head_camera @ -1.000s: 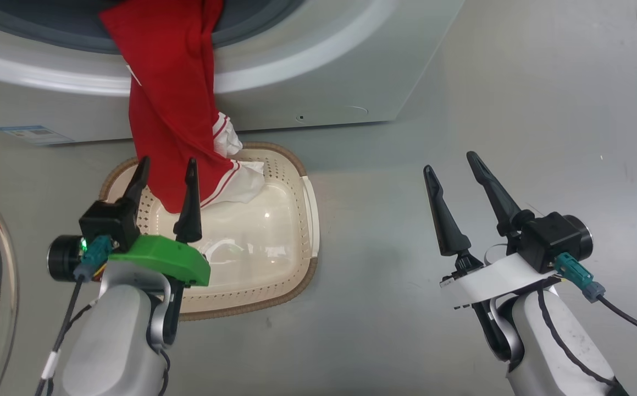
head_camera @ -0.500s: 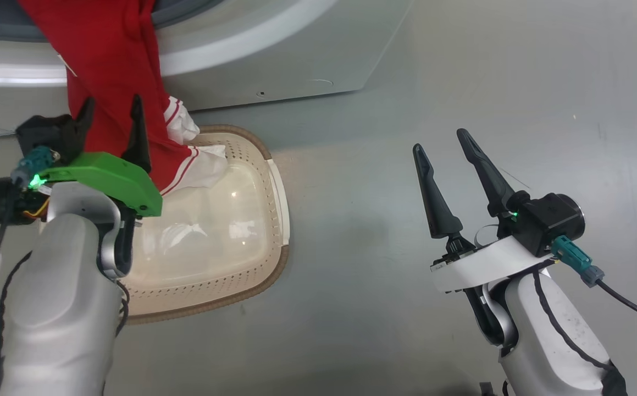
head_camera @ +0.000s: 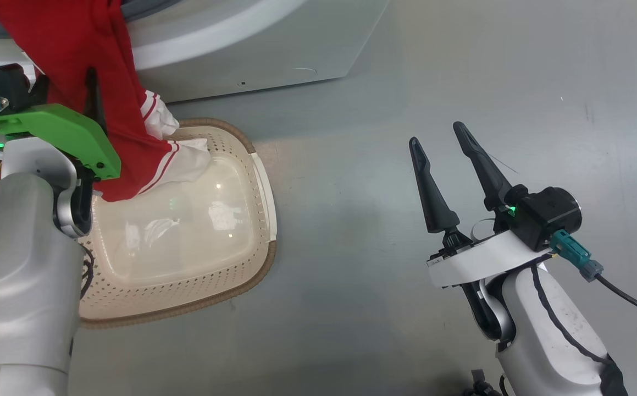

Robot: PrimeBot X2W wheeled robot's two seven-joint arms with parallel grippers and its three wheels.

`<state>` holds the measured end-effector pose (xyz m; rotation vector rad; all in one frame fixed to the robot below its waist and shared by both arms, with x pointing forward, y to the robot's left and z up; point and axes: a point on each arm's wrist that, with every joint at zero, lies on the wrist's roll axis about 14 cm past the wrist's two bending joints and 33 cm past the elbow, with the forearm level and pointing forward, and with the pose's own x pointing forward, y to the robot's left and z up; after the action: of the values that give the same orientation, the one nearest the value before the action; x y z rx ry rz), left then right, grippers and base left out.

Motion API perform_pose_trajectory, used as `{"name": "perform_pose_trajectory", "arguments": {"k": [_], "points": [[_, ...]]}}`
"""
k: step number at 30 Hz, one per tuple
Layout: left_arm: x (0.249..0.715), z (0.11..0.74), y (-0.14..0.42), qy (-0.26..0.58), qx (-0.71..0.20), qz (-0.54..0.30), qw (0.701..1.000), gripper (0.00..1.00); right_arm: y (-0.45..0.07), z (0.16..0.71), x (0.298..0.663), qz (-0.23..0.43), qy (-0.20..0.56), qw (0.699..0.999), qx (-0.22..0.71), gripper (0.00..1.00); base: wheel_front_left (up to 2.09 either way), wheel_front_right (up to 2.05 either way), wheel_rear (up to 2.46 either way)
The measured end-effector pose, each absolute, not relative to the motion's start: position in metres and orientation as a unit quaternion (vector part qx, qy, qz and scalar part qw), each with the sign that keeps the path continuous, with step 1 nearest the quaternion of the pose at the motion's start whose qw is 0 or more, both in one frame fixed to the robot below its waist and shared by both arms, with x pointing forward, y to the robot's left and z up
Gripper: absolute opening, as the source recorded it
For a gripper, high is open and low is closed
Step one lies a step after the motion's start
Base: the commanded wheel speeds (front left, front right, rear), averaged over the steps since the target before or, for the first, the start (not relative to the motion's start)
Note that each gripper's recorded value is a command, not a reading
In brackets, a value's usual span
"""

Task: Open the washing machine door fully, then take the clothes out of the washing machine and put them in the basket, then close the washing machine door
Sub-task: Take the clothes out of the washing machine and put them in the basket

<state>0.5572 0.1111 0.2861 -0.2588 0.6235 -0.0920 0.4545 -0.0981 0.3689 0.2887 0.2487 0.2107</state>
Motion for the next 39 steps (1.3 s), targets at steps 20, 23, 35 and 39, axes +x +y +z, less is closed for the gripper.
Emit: {"name": "perform_pose_trajectory", "arguments": {"k": [20,23,35,39], "points": [[0.571,0.28,0.105,0.328,-0.142,-0.047,0.933,0.0,-0.102,0.371,0.456,0.101,0.122,0.977,0.141,1.0,0.0,0.0,0.0],[0.573,0.286,0.108,0.309,-0.143,-0.043,0.939,0.0,-0.102,0.371,0.457,0.098,0.121,0.978,0.14,1.0,0.0,0.0,0.0],[0.555,0.307,0.114,0.226,-0.165,-0.027,0.96,0.0,-0.101,0.377,0.465,0.098,0.108,0.98,0.133,1.0,0.0,0.0,0.0],[0.552,0.323,0.117,0.186,-0.173,-0.027,0.967,0.0,-0.101,0.378,0.468,0.097,0.104,0.981,0.131,1.0,0.0,0.0,0.0]]}}
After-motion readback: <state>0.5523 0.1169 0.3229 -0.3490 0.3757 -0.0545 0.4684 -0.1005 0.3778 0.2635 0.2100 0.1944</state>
